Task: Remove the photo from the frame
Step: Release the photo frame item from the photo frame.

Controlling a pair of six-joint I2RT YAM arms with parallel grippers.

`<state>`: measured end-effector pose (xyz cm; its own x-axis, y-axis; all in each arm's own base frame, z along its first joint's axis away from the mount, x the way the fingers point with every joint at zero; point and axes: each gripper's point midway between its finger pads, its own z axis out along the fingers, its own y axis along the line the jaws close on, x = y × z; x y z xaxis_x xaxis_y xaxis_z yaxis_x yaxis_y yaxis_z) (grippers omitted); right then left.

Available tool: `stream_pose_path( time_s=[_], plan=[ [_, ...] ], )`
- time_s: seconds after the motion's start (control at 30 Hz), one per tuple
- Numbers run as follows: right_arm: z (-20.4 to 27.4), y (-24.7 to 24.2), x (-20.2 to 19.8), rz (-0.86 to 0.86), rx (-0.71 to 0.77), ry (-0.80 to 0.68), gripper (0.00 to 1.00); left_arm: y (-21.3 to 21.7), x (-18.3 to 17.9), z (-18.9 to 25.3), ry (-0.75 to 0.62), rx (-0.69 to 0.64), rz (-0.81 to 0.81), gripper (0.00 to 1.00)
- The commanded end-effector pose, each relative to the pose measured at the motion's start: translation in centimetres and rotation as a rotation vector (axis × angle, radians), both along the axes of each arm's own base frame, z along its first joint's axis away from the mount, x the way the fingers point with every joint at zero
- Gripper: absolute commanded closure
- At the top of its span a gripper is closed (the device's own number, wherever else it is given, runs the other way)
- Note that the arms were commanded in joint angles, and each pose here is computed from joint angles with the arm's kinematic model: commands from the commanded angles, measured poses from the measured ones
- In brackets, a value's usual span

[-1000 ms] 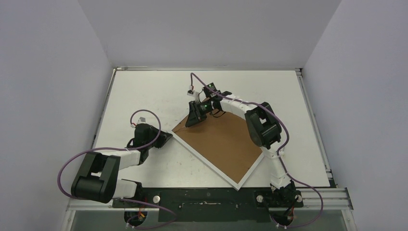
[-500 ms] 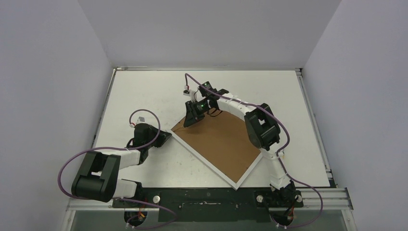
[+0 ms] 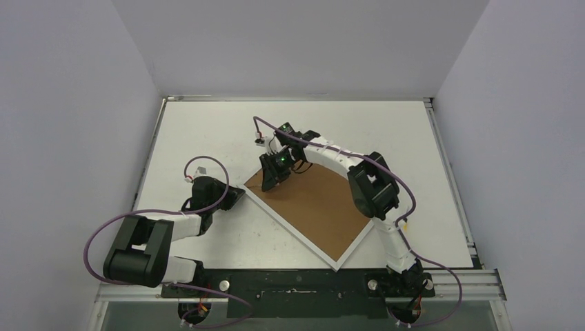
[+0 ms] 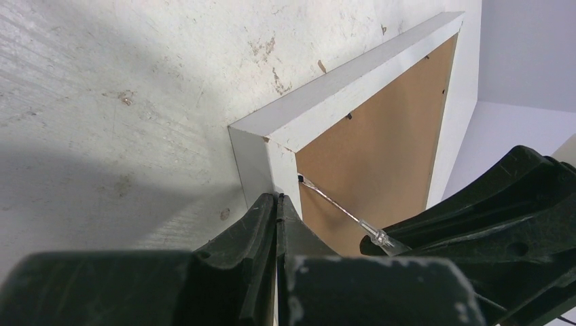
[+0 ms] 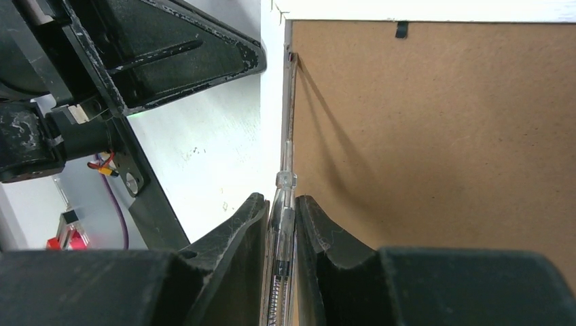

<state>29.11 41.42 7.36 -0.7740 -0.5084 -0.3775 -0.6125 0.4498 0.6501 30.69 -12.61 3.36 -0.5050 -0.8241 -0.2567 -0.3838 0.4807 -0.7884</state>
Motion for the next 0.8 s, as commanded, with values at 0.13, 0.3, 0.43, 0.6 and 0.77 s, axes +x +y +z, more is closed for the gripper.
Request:
stream_pose_path(
  time_s=[0.13,0.3,0.43,0.6,0.77],
  plan=[
    [5.7,5.8,-4.7,0.221,0.176,-0.087,0.95,-1.9,0.1,0.9,-0.03,-0.032,-0.087,1.0],
    [5.9,6.2,-5.6,0.284,0.166,-0.124,0.95,-2.0,0.1,0.8,-0.026,-0.034,-0.092,1.0],
    [5.5,6.6,-7.3,0.361,0.155,-0.151,0.95,-2.0,0.2,0.7,-0.027,-0.033,-0.093,1.0],
    [5.5,7.2,-8.9,0.44,0.162,-0.195,0.95,-2.2,0.2,0.6,-0.022,-0.038,-0.1,1.0],
    [5.1,7.5,-10.0,0.51,0.173,-0.212,0.95,-2.3,0.4,0.7,-0.023,-0.043,-0.104,1.0]
  ],
)
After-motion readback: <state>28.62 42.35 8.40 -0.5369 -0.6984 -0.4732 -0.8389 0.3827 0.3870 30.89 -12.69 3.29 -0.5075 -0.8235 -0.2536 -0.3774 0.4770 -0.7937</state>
